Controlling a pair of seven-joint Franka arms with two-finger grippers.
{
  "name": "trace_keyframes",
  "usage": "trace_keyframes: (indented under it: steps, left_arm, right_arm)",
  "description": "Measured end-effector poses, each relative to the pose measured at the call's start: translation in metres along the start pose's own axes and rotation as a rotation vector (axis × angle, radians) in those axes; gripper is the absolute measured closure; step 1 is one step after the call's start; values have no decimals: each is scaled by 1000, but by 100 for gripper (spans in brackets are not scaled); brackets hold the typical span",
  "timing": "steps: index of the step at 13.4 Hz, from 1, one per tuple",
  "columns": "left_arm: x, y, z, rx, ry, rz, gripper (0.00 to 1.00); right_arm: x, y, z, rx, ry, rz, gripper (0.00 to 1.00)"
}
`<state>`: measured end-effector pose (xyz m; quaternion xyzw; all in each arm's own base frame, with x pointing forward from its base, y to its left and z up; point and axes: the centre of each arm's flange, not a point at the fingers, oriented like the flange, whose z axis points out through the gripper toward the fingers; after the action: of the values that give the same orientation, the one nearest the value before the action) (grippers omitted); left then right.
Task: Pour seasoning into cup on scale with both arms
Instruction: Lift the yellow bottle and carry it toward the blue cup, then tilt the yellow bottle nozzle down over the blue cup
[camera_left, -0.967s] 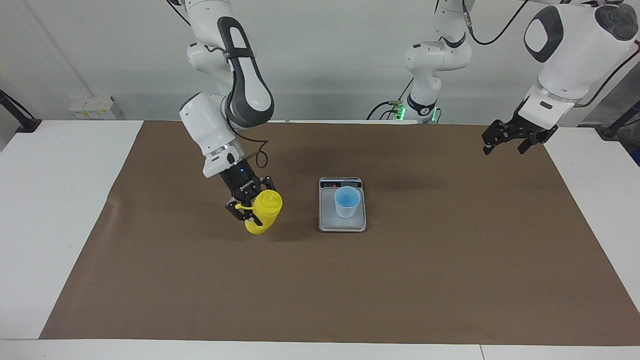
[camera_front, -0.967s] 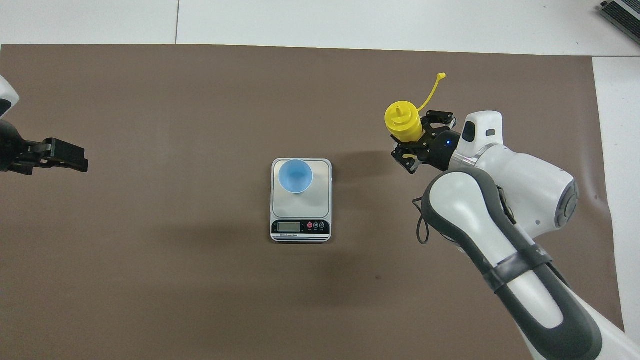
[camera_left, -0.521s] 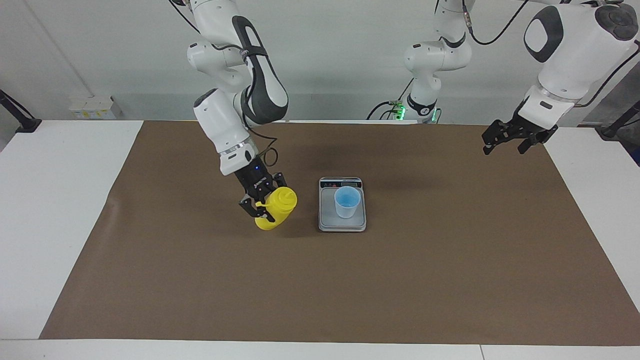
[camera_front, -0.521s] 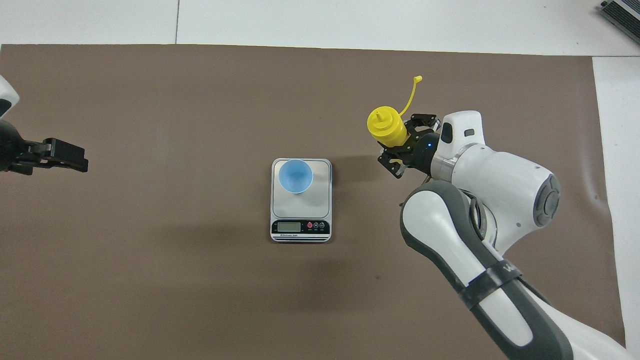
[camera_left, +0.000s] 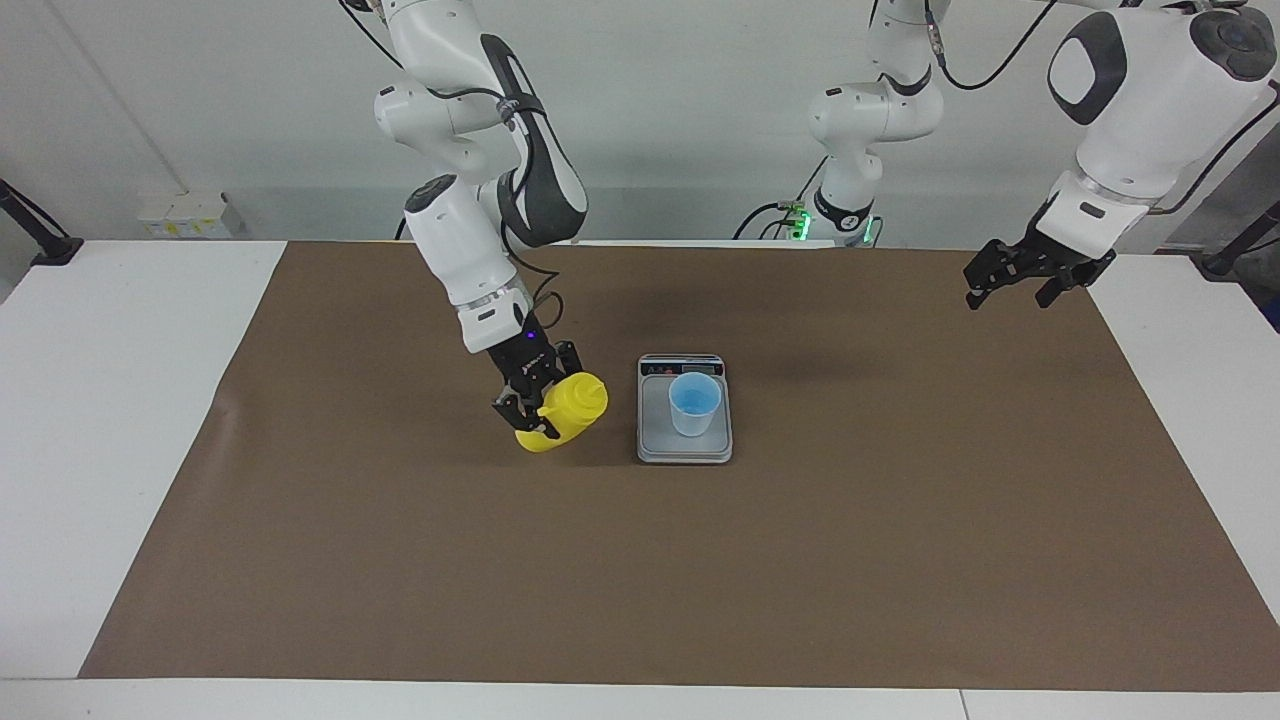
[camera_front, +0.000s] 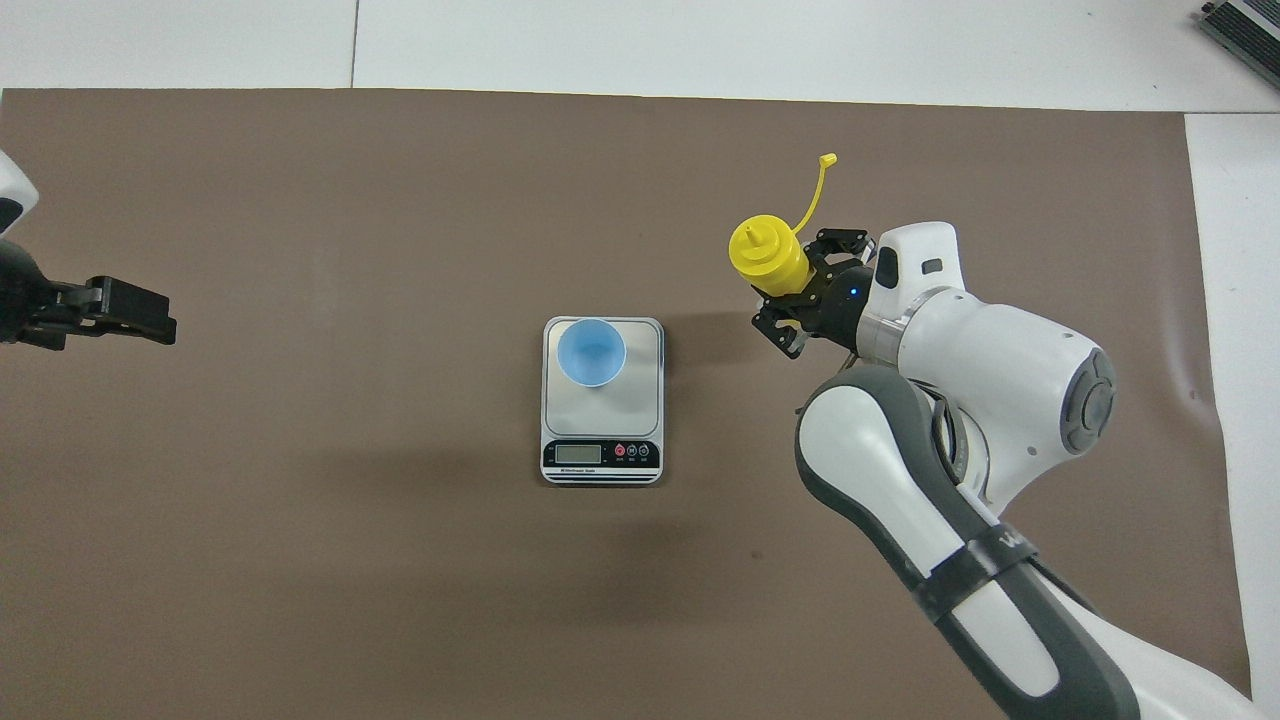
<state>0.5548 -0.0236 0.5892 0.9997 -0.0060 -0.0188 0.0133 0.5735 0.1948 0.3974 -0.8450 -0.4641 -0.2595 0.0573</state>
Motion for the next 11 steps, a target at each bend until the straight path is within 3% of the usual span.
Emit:
trace_keyframes:
  steps: [5,11]
  left_arm:
    - [0,0,0,0,0,0,0]
    - [0,0,0,0,0,0,0]
  right_arm:
    - [20,-35,4,1,-185,-120,53]
    - [27,-53,7,-56,-290,-305,53]
